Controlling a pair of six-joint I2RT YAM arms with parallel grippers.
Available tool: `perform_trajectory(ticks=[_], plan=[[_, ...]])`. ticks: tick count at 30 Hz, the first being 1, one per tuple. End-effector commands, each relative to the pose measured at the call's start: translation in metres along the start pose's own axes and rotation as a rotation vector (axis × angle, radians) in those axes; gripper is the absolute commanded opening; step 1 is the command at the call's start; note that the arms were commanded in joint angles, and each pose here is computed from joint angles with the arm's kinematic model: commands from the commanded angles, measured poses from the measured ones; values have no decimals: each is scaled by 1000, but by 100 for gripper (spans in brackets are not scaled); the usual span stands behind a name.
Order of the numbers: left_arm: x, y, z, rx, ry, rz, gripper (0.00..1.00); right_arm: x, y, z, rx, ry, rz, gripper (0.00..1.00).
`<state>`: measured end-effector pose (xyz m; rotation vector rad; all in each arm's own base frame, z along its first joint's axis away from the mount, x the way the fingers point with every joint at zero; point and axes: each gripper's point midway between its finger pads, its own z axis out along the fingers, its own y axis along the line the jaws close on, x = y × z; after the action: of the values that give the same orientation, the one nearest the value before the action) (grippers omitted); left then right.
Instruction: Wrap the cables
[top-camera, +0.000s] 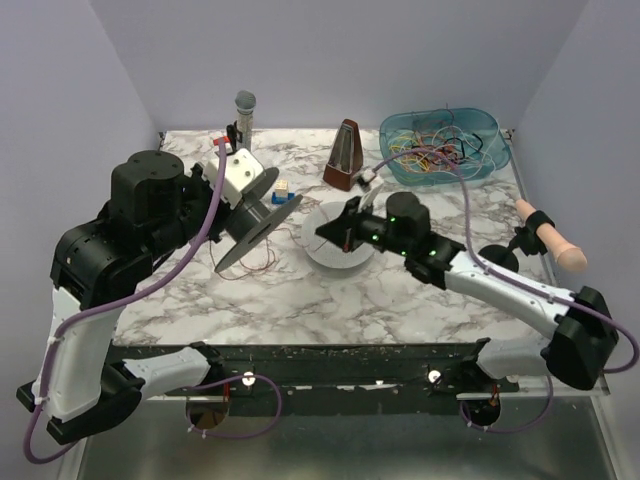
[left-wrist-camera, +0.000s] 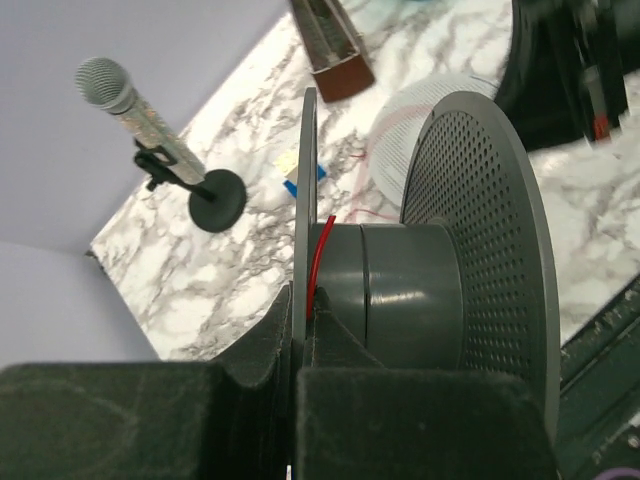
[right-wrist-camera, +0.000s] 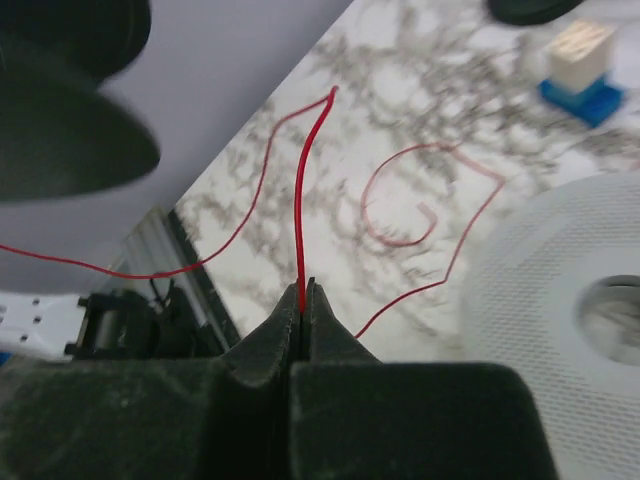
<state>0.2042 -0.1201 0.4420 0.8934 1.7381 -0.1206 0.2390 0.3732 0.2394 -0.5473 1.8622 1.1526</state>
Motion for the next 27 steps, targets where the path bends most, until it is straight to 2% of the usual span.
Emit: perform_trajectory(ticks=[1, 4, 7, 11, 14, 21, 27], plan=[[-7, -26, -21, 142, -74, -3, 0, -17, -52, -30, 202, 10, -33, 1], [-12, -34, -29, 189, -104, -15, 0, -29, -75, -38, 278, 34, -61, 1], [-13, -46, -34, 254, -122, -18, 0, -57, -104, -54, 353, -6, -54, 1], [22, -50, -12, 239, 2, -3, 0, -123, -100, -101, 447, -167, -165, 1], [51, -60, 12, 260, 90, -6, 0, -161, -83, -129, 491, -224, -266, 1], [81, -72, 65, 255, 187, -54, 0, -183, -37, -135, 334, -227, -330, 1], [80, -58, 128, 131, 190, -145, 0, -200, 49, -122, 46, -232, -366, 1]])
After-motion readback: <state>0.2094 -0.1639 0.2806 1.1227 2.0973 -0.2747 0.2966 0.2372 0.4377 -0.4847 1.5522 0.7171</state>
